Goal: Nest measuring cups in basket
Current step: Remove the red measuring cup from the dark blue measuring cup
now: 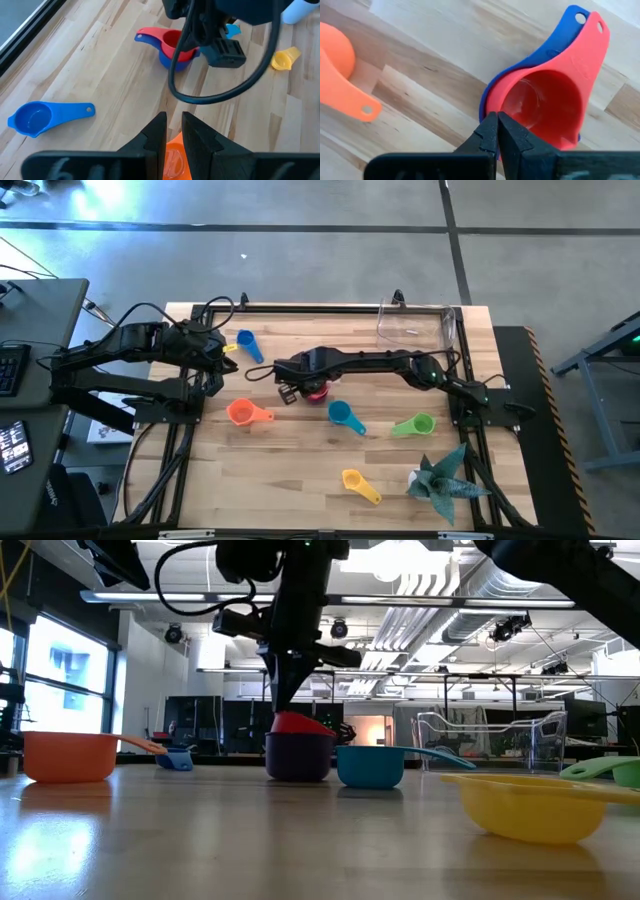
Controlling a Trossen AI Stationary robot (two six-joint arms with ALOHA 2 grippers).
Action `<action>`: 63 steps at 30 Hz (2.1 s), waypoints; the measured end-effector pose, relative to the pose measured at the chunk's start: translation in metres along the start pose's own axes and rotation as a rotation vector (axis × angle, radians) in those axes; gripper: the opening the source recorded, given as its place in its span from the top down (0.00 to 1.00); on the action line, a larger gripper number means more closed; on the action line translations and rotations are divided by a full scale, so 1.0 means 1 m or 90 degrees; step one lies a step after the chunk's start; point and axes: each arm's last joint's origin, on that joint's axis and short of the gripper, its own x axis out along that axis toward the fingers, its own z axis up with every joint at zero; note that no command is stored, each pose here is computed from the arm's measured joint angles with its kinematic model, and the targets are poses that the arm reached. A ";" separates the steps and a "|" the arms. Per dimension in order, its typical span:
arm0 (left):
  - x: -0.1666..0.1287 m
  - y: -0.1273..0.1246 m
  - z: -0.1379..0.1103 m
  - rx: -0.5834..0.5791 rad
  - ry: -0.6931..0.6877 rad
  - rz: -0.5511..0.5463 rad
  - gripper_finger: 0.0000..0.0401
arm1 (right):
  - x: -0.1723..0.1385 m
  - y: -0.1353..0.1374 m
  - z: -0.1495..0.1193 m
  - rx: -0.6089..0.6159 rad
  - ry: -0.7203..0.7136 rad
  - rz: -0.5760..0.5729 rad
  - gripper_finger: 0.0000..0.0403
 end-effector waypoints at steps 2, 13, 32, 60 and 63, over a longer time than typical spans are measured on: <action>0.000 0.000 0.000 0.000 0.000 0.000 0.88 | -0.004 0.000 0.000 0.004 -0.004 0.005 1.00; 0.000 0.000 0.000 0.006 0.000 0.000 0.88 | -0.009 0.002 -0.003 0.010 -0.008 0.008 1.00; 0.000 0.000 0.000 0.011 0.000 0.000 0.88 | 0.001 0.001 0.006 -0.044 0.027 0.047 0.84; 0.000 0.000 0.000 0.011 0.000 0.000 0.88 | 0.026 0.004 -0.002 -0.071 0.056 0.019 0.82; 0.000 0.000 0.000 0.011 0.000 0.000 0.88 | 0.029 0.004 -0.003 -0.071 0.058 0.016 0.82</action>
